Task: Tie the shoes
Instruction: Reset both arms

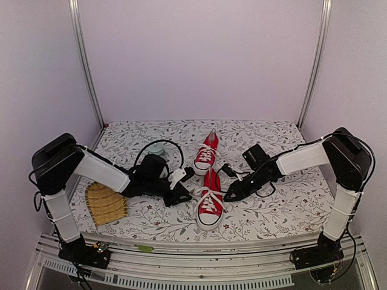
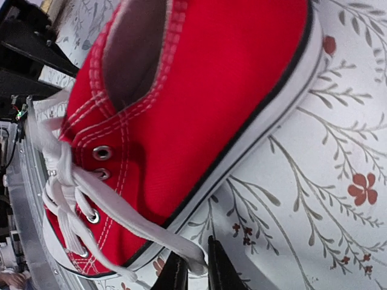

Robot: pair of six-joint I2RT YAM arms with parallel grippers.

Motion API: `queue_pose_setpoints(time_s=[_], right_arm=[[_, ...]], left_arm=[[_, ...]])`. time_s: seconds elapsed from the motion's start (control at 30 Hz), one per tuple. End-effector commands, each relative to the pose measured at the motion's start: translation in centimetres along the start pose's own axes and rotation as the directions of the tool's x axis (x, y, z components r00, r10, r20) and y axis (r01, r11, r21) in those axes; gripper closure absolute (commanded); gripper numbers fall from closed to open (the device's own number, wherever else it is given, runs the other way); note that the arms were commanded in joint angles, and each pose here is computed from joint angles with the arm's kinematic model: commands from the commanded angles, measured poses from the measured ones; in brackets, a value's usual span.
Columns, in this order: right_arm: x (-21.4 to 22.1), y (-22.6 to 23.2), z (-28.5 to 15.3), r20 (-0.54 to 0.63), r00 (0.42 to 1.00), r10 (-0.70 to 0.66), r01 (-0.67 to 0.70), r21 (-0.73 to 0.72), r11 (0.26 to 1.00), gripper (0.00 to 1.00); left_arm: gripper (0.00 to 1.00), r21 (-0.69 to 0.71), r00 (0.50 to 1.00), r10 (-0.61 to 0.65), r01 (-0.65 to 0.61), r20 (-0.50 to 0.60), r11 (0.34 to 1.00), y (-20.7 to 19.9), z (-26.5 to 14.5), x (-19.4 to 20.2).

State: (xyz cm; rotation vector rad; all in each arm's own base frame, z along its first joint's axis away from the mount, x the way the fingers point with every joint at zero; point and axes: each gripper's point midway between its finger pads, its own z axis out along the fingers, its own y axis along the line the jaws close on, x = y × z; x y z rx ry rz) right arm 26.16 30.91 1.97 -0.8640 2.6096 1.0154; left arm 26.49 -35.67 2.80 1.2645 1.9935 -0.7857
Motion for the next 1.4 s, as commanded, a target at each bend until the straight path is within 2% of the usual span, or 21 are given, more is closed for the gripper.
queue_pose_setpoints(time_s=[0.0, 0.07, 0.2, 0.23, 0.27, 0.33, 0.4, 0.5, 0.6, 0.73, 0.8, 0.87, 0.93, 1.03, 1.37], right_arm=[[-2.5, -0.1, -2.5, 0.080, 0.996, -0.047, 0.042, 0.061, 0.997, 0.70], [-2.7, -0.3, -3.3, 0.081, 0.996, -0.045, 0.037, 0.097, 0.995, 0.65], [-2.0, -0.7, -5.2, 0.069, 0.997, -0.035, 0.023, 0.177, 0.984, 0.57], [-2.1, -0.8, -5.8, 0.076, 0.996, -0.038, 0.023, 0.195, 0.980, 0.55], [-2.4, -0.8, -6.5, 0.092, 0.995, -0.047, 0.026, 0.217, 0.976, 0.54], [-3.7, -1.0, -8.6, 0.152, 0.986, -0.064, 0.023, 0.257, 0.966, 0.51], [-5.9, -1.8, -11.7, 0.258, 0.963, -0.080, -0.004, 0.309, 0.951, 0.47], [-8.8, -4.6, -18.7, 0.479, 0.874, -0.080, -0.121, 0.374, 0.919, 0.41], [-9.4, -7.7, -25.7, 0.676, 0.734, -0.073, -0.244, 0.362, 0.900, 0.35], [-7.8, -11.0, -32.7, 0.829, 0.547, -0.118, -0.393, 0.378, 0.838, 0.33], [-7.2, -11.5, -34.3, 0.855, 0.490, -0.168, -0.437, 0.408, 0.802, 0.28], [-6.5, -11.7, -34.7, 0.856, 0.469, -0.218, -0.444, 0.441, 0.780, 0.28], [-5.6, -12.4, -35.0, 0.861, 0.452, -0.236, -0.486, 0.459, 0.744, 0.26], [-4.4, -13.2, -34.5, 0.872, 0.430, -0.236, -0.515, 0.451, 0.729, 0.24], [-2.0, -15.7, -31.5, 0.842, 0.490, -0.225, -0.532, 0.493, 0.689, 0.27]], left_arm=[[0.61, -0.073, 0.989, 0.074, -0.065, 0.126, 0.995, -0.1, -2.4, -3.7], [0.50, -0.121, 0.984, 0.093, -0.074, 0.152, 0.990, 0.3, -3.6, -4.9], [0.38, -0.138, 0.983, 0.117, -0.097, 0.142, 0.986, -0.3, -5.5, -5.2], [0.25, -0.131, 0.983, 0.118, -0.100, 0.140, 0.986, -0.6, -6.0, -5.1], [0.21, -0.124, 0.983, 0.120, -0.103, 0.139, 0.987, -0.9, -6.4, -5.0], [0.19, -0.146, 0.981, 0.124, -0.101, 0.152, 0.984, -1.0, -7.4, -5.3], [0.14, -0.258, 0.970, 0.131, -0.075, 0.205, 0.963, 0.5, -9.4, -6.6], [0.05, -0.502, 0.951, 0.097, 0.067, 0.294, 0.862, 5.7, -13.8, -8.4], [0.04, -0.668, 0.934, 0.069, 0.197, 0.350, 0.717, 10.8, -18.7, -8.5], [0.04, -0.750, 0.887, 0.018, 0.379, 0.461, 0.542, 16.4, -25.5, -6.2], [0.04, -0.756, 0.848, -0.006, 0.475, 0.530, 0.450, 18.4, -28.6, -4.1], [0.04, -0.770, 0.823, -0.004, 0.533, 0.568, 0.351, 19.5, -31.0, -2.2], [0.04, -0.796, 0.823, 0.015, 0.545, 0.568, 0.263, 19.9, -32.6, -0.6], [0.04, -0.823, 0.833, 0.039, 0.537, 0.552, 0.183, 19.8, -33.6, 1.2], [0.04, -0.852, 0.854, 0.092, 0.492, 0.512, 0.179, 19.3, -33.5, 2.0]])
